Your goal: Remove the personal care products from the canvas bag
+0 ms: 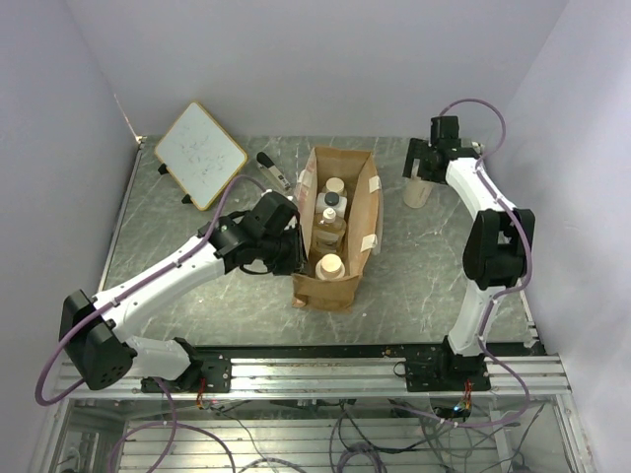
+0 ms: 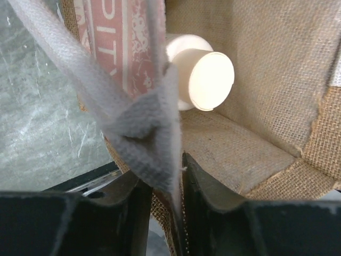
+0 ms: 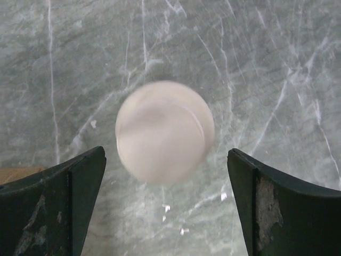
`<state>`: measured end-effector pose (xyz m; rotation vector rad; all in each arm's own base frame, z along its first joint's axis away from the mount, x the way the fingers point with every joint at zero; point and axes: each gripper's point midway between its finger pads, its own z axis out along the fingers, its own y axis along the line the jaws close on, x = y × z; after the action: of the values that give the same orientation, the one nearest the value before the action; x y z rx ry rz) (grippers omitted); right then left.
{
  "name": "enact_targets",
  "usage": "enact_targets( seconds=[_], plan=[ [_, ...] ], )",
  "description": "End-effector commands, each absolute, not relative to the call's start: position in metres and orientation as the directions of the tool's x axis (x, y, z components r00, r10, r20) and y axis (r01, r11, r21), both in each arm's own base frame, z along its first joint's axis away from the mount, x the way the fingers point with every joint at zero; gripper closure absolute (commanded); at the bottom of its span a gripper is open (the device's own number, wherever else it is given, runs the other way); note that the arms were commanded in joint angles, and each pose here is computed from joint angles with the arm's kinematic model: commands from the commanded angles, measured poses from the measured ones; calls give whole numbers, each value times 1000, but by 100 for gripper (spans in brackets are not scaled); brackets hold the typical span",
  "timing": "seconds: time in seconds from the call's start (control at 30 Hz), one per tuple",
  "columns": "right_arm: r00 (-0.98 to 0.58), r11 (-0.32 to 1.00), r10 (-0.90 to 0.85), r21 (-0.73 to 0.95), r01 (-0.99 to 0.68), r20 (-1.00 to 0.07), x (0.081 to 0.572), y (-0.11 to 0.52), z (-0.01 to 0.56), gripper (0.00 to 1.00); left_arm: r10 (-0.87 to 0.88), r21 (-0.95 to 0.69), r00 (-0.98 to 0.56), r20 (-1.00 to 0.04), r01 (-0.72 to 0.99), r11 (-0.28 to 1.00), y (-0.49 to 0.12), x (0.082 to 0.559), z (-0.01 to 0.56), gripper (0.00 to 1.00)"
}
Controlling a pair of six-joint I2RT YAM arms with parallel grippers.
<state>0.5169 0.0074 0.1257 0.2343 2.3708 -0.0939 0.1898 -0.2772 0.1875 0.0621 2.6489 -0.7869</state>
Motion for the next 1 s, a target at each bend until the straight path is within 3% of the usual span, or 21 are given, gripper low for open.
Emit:
enact_targets(
  seconds=[0.0,0.1,0.3,0.57,0.8,0.9,0.97],
  plan=[
    [-679,970,191,30,241,-709,482,3,178,3,-82,-520,-941,-329,109,847,-271,179,183,60],
    [-692,969,223,80,233,-687,439,10,189,3,-117,-548,-940,-319,82,832,-270,176,187,55],
    [-709,952,252,302,57,-659,347,67,221,3,-175,-637,-946,-272,41,770,-274,164,195,55],
    [-722,867,85,408,-286,-687,278,184,307,13,-160,-686,-963,-217,34,727,-280,151,195,56],
    [-789,771,-95,457,-444,-607,232,272,297,25,-116,-653,-964,-240,71,754,-283,155,192,50],
    [-836,761,-122,490,-425,-535,217,283,270,42,-95,-634,-965,-244,85,769,-281,155,186,46],
    [-864,766,-137,501,-403,-485,202,284,253,47,-78,-628,-970,-231,87,773,-280,152,181,46]
  ],
)
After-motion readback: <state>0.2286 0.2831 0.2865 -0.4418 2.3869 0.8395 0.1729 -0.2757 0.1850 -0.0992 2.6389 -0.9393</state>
